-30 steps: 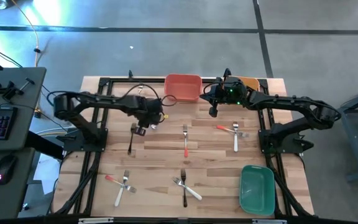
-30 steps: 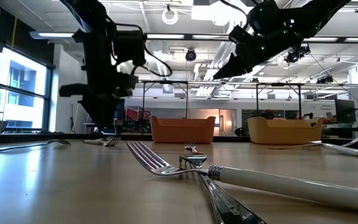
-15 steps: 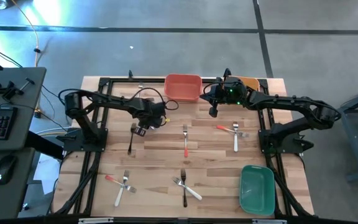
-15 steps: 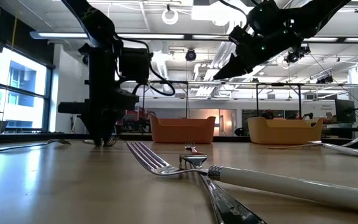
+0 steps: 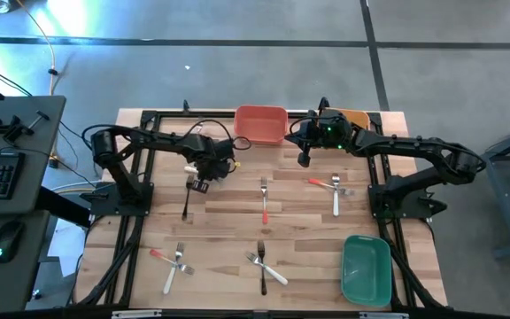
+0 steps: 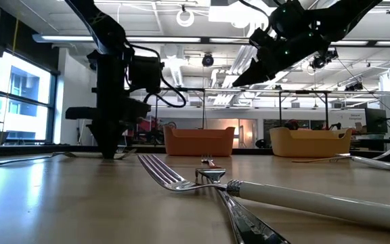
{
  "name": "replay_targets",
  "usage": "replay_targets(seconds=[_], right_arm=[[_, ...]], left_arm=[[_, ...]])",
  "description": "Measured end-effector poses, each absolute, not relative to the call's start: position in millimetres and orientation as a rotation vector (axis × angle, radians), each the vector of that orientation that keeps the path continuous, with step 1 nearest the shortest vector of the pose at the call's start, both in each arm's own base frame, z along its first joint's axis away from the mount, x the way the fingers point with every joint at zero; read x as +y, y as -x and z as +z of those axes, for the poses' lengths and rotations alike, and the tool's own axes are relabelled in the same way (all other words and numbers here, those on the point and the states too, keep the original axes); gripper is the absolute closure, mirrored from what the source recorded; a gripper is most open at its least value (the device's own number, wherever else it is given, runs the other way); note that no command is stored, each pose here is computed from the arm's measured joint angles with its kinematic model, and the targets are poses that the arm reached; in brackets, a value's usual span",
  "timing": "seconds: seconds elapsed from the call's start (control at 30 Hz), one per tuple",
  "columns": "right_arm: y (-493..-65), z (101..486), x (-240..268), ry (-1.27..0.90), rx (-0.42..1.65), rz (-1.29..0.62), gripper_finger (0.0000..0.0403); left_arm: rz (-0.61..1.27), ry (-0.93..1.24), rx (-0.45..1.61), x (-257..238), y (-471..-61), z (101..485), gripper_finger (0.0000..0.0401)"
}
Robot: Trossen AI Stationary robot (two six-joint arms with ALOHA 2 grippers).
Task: Sort silverware by color (type)
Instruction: Put the white fork into the orange bin
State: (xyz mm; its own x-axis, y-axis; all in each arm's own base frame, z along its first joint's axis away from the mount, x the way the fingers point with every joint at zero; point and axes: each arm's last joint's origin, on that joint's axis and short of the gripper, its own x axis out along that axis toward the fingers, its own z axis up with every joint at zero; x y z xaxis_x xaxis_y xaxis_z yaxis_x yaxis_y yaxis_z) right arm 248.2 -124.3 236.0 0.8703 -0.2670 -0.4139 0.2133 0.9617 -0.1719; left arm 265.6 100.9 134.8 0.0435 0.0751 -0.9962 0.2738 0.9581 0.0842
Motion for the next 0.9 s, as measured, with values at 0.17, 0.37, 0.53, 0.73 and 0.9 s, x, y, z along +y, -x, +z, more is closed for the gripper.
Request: replay_targets(seconds=[0.17,0.37,0.53,0.73,0.9], right_arm=[[-248.3,236.0,-124.3,0.12,0.449,-0.252,0.0403],[-248.2,235.8,-124.3,0.118,0.451,-0.252,0.0403],[-248.0,235.4,-124.2,0.116,0.455,-0.252,0.0403],[-248.0,235.3,-124.2,0.116,0.456,-0.251,0.0403],[-247.9,235.3,-124.1,0.116,0.456,-0.251,0.0403]], left_arm=[[-0.152,-0.303,1.501,106.3,-271.7,139.6,0.0395],[-0.112,-0.302,1.472,110.7,-282.9,155.7,0.0401],[-0.065,-0.297,1.423,115.7,-295.3,174.8,0.04],[-0.014,-0.278,1.365,119.3,-305.4,190.9,0.04],[-0.019,-0.248,1.368,117.0,-303.2,185.8,0.04]])
